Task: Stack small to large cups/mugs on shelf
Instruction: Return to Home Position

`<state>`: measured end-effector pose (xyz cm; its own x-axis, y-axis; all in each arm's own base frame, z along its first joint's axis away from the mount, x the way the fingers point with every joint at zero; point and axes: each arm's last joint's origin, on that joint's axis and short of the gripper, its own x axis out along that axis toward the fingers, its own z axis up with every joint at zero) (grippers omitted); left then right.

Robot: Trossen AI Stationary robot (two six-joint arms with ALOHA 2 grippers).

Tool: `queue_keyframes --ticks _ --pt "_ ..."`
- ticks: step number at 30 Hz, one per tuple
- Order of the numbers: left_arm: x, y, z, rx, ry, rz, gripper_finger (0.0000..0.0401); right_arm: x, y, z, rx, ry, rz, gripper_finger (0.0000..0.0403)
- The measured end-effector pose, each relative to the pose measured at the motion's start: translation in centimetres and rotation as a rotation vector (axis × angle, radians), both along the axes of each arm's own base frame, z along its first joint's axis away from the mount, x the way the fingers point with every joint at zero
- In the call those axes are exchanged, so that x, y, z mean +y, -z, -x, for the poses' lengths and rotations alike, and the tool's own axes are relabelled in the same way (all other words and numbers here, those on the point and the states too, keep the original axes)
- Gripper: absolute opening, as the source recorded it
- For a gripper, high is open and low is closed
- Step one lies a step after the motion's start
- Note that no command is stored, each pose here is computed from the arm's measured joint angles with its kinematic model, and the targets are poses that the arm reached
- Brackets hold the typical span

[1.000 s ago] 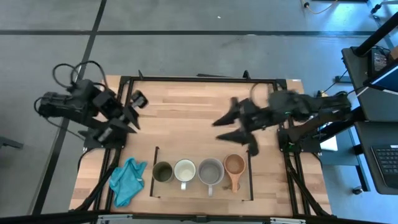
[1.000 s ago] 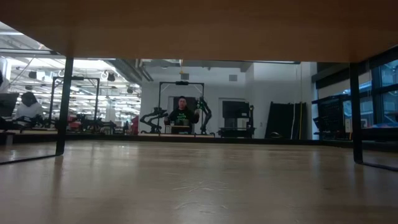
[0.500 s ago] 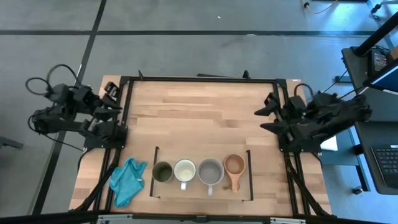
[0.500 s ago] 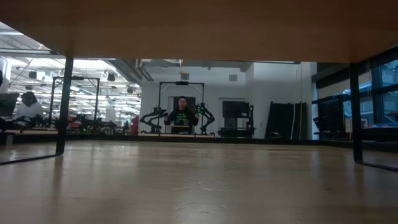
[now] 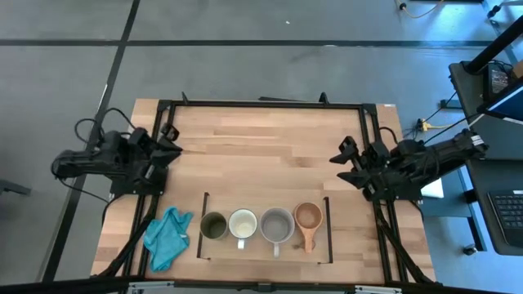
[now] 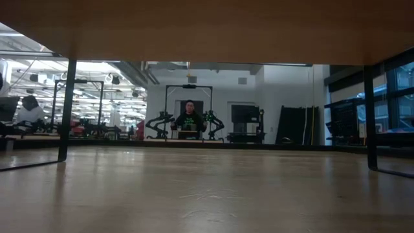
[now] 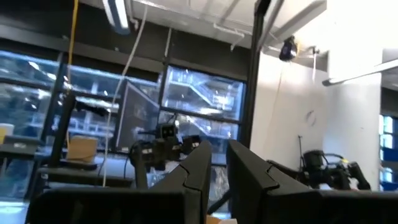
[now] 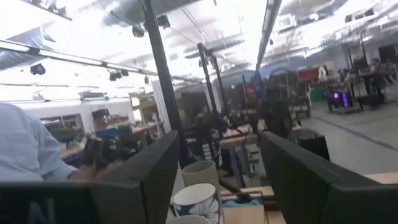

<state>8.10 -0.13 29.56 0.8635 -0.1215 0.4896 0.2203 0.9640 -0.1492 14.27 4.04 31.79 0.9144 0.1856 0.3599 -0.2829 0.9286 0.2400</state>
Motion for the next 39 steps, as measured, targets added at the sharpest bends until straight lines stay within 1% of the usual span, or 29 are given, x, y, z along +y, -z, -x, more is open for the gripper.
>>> queue_keyframes --ticks 3,8,12,15,17,20,23,29,32,36,39 --pt "0.1 1.6 -0.2 -0.006 -0.012 0.026 0.0044 -0.1 1.3 0.1 -0.021 0.008 0.01 0.0228" --pt "0.1 4.7 -0.6 0.05 0.012 0.11 0.0044 -0.2 3.2 0.6 -0.078 0.011 -0.003 0.0228" --pt "0.2 6.4 -0.7 0.069 -0.002 0.131 0.0044 -0.3 5.1 0.9 -0.053 0.015 0.002 0.0228" --pt "0.3 7.4 -0.9 0.084 -0.028 0.152 0.0044 -0.5 6.2 1.0 -0.031 0.051 0.0 0.0228" --pt "0.4 8.1 -1.0 0.095 -0.038 0.172 0.0044 -0.5 7.1 1.0 -0.007 0.082 0.02 0.0228" --pt "0.4 9.3 -1.2 0.138 -0.027 0.212 0.0044 -0.6 8.5 1.1 0.031 0.103 0.024 0.0228" --pt "0.4 9.4 -1.3 0.151 -0.024 0.22 0.0044 -0.7 9.3 1.3 0.017 0.111 -0.003 0.0228" --pt "0.4 9.3 -1.3 0.144 -0.069 0.182 0.0044 -1.0 11.1 2.2 -0.052 0.109 -0.034 0.0228" --pt "0.5 9.6 -1.4 0.17 -0.101 0.191 0.0044 -1.0 11.4 2.1 -0.031 0.115 -0.028 0.0228" --pt "0.6 10.0 -1.5 0.213 -0.108 0.192 0.0044 -1.1 11.4 2.1 -0.03 0.133 -0.027 0.0228" --pt "0.6 10.6 -1.7 0.281 -0.117 0.183 0.0044 -1.2 11.5 2.0 -0.014 0.167 0.02 0.0228"
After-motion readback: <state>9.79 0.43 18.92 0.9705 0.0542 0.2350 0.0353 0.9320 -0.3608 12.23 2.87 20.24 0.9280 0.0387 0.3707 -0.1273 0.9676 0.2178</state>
